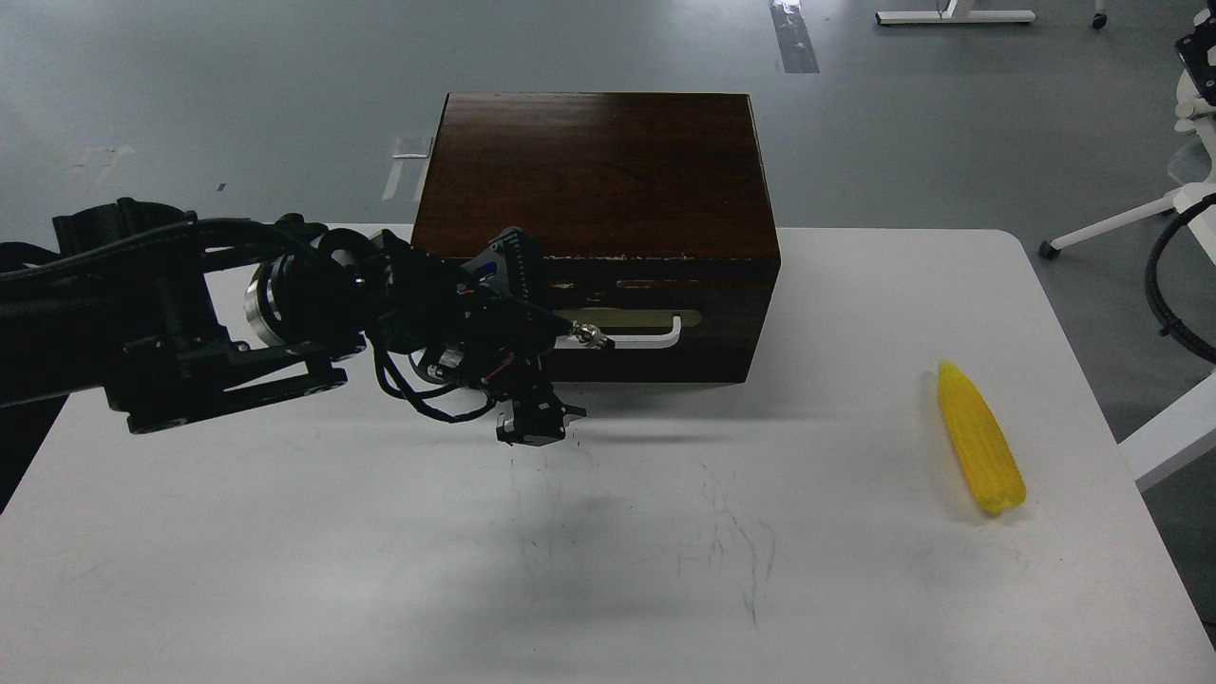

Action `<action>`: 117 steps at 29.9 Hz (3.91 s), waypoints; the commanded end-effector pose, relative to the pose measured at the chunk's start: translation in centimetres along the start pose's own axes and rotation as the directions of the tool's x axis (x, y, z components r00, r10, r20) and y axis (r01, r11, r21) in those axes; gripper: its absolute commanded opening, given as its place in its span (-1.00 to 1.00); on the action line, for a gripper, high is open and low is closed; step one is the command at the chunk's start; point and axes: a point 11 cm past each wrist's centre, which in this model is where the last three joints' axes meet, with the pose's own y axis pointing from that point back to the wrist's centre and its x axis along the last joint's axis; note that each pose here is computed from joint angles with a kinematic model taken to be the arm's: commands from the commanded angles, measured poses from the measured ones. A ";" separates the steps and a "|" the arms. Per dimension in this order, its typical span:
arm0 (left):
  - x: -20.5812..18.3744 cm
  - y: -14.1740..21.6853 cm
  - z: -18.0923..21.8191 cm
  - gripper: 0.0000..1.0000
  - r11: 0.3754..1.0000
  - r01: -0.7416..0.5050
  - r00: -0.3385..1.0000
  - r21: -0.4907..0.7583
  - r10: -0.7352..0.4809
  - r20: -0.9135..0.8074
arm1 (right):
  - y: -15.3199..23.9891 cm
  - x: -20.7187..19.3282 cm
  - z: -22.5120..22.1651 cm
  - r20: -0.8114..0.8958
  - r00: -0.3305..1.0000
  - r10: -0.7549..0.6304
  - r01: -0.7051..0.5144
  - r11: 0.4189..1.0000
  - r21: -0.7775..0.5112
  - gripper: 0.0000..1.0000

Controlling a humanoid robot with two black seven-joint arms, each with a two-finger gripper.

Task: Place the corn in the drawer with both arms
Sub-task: 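Hook the left gripper onto the white drawer handle, then pull the drawer open toward the robot with the left gripper, then release the handle and lift the left arm away from the box, then reach the right gripper to the yellow corn and grasp it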

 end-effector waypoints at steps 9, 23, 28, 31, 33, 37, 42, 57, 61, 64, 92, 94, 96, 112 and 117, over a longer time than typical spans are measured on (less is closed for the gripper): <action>0.7 0.3 1.5 0.74 0.999 -0.019 1.000 -0.042 0.020 0.017 | 0.3 0.4 0.2 -0.003 1.000 0.009 -0.009 1.000 -0.006 1.00; 1.3 0.7 3.2 0.74 0.996 -0.037 0.998 -0.084 0.042 0.047 | 0.8 1.6 -1.2 -0.027 0.999 0.038 -0.038 0.999 0.012 1.00; 1.2 1.0 3.4 0.74 0.996 -0.039 0.998 -0.086 0.043 0.048 | 0.9 1.6 -1.2 -0.028 0.999 0.039 -0.039 0.999 0.012 1.00; 1.1 1.1 3.4 0.74 0.996 -0.039 0.998 -0.085 0.043 0.049 | 0.9 1.7 -1.2 -0.029 0.999 0.041 -0.040 0.999 0.013 1.00; 1.1 1.2 3.5 0.75 0.995 -0.039 0.998 -0.089 0.043 0.050 | 1.0 1.9 -1.3 -0.029 0.999 0.046 -0.046 0.999 0.014 1.00; 1.0 1.5 4.1 0.75 0.994 -0.043 0.997 -0.103 0.049 0.053 | 1.0 2.0 -1.3 -0.032 0.998 0.050 -0.049 0.999 0.015 1.00; 1.1 1.6 4.1 0.75 0.994 -0.046 0.997 -0.102 0.052 0.059 | 1.0 2.0 -1.4 -0.033 0.998 0.050 -0.049 0.999 0.017 1.00; 10.5 11.8 -3.6 0.95 0.812 -0.582 0.677 -0.038 0.457 -0.577 | 1.3 1.7 -2.1 -0.237 0.972 0.005 -0.030 0.994 -0.102 1.00; 10.3 14.7 -8.2 0.95 0.688 -0.721 0.369 0.087 0.487 -0.791 | 0.4 0.0 -2.7 -0.437 0.894 -0.096 0.000 0.977 -0.214 1.00; 9.3 16.5 -12.4 0.95 0.560 -0.795 0.056 0.231 0.447 -0.893 | -0.2 -1.8 -1.8 -0.608 0.758 -0.237 0.010 0.935 -0.353 1.00; -2.6 19.1 -22.2 0.96 0.149 -0.641 -0.744 0.753 0.119 -0.658 | 15.8 2.0 17.7 -0.234 -0.042 -0.971 -0.387 0.232 -0.893 1.00; -2.4 19.4 -22.2 0.96 0.135 -0.645 -0.745 0.752 0.112 -0.658 | 16.1 2.1 17.9 -0.236 -0.041 -0.971 -0.381 0.234 -0.894 1.00; -2.3 19.6 -22.2 0.96 0.127 -0.646 -0.745 0.752 0.108 -0.658 | 16.4 2.1 18.4 -0.225 -0.038 -0.974 -0.377 0.223 -0.899 0.93; -1.9 19.8 -22.2 0.96 0.118 -0.654 -0.741 0.748 0.102 -0.664 | 18.1 3.8 19.5 -0.207 -0.028 -0.978 -0.410 0.199 -0.890 0.21; -1.6 19.7 -22.2 0.96 0.116 -0.658 -0.737 0.744 0.099 -0.668 | 18.3 3.8 19.6 -0.204 -0.024 -0.979 -0.410 0.196 -0.891 -0.13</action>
